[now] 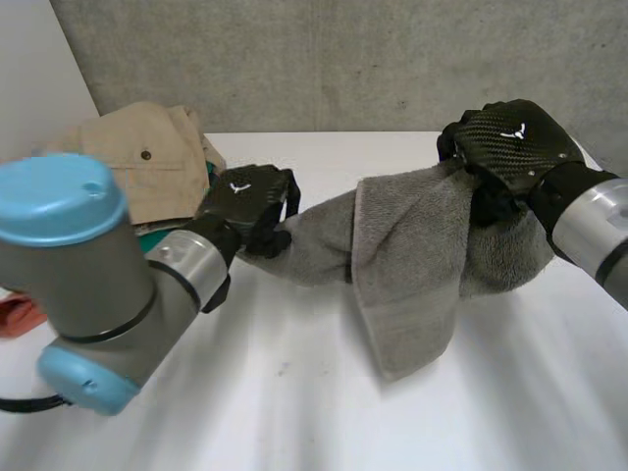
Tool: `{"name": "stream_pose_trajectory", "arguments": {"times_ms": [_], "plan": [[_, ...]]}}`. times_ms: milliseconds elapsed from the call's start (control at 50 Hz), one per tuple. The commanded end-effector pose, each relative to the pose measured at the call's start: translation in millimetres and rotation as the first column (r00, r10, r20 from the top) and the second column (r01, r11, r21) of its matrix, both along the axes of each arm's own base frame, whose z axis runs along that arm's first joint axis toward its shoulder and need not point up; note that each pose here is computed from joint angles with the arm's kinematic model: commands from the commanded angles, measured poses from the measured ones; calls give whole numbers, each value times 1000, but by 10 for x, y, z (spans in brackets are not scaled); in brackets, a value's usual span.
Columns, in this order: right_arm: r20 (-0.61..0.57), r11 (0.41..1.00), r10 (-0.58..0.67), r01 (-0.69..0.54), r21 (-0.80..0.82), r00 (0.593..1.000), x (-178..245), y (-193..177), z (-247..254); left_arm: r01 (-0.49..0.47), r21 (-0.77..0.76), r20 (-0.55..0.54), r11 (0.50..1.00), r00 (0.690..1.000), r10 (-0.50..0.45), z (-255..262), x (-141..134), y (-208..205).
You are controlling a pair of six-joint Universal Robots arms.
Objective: Fold the laundry.
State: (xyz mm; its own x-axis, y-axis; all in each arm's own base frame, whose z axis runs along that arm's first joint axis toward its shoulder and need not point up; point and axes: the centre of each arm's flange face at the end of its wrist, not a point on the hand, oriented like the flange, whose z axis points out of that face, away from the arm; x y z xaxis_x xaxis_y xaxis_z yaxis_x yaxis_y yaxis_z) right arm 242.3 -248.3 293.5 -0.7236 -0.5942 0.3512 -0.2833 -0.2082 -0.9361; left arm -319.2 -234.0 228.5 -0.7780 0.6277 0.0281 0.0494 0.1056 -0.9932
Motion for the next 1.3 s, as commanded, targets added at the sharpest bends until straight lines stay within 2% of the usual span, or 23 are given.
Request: {"name": "stream_pose_trajectory", "arguments": {"times_ms": [20, 100, 140, 200, 220, 280, 420, 480, 520, 620, 680, 760, 960, 1040, 1140, 1220, 1240, 1300], "plan": [[37, 990, -73, 69, 120, 997, 31, -474, -280, 6, -43, 18, 999, 1000, -5, 147, 130, 214], [20, 976, -142, 137, 169, 990, 48, -793, -493, 13, -38, 63, 999, 998, -10, 56, 132, 233], [-29, 952, -238, 239, 191, 971, -4, -958, -584, 14, -39, 72, 999, 997, -11, 40, 123, 242], [-91, 926, -324, 336, 175, 942, -49, -997, -544, 21, -36, 88, 999, 996, -17, -11, 63, 271], [-123, 906, -376, 392, 160, 919, -102, -981, -481, 19, -31, 92, 999, 996, -16, -36, 47, 274], [-156, 890, -410, 432, 149, 899, -177, -934, -456, -1, -34, 98, 999, 995, 5, -57, 25, 257], [-167, 910, -347, 375, 178, 923, -247, -341, -306, -37, -42, 102, 998, 994, 41, -32, 54, 226], [-188, 911, -271, 315, 267, 944, -264, -41, -460, -42, -40, 104, 998, 994, 46, -41, 64, 219], [-193, 898, -253, 304, 319, 948, -279, 73, -576, -42, -40, 104, 998, 994, 46, -40, 67, 222], [-185, 818, -235, 298, 492, 954, -309, 385, -955, -43, -35, 108, 998, 993, 47, -58, 71, 227], [-173, 803, -219, 278, 527, 960, -263, 518, -1110, -43, -37, 107, 998, 993, 47, -57, 71, 225], [-145, 830, -193, 240, 503, 970, -187, 620, -1240, -45, -39, 105, 998, 993, 48, -47, 71, 224], [-145, 844, -143, 197, 499, 979, -53, 651, -1486, -46, -41, 103, 998, 993, 50, -45, 72, 216], [-148, 865, -190, 237, 443, 970, 3, 497, -1603, -54, -43, 101, 998, 993, 58, -35, 86, 195], [-135, 889, -271, 301, 344, 953, -11, 271, -1445, -74, -80, 70, 994, 994, 80, 169, 145, 201], [-117, 951, -262, 277, 136, 958, -24, 206, -792, -122, -153, 13, 981, 992, 126, 567, 284, 228], [-138, 960, -269, 278, 45, 953, -92, 206, -485, -133, -170, -2, 976, 991, 135, 660, 319, 234], [-187, 954, -301, 297, -52, 935, -255, 144, -120, -176, -240, -59, 955, 984, 166, 1029, 471, 278]]}}
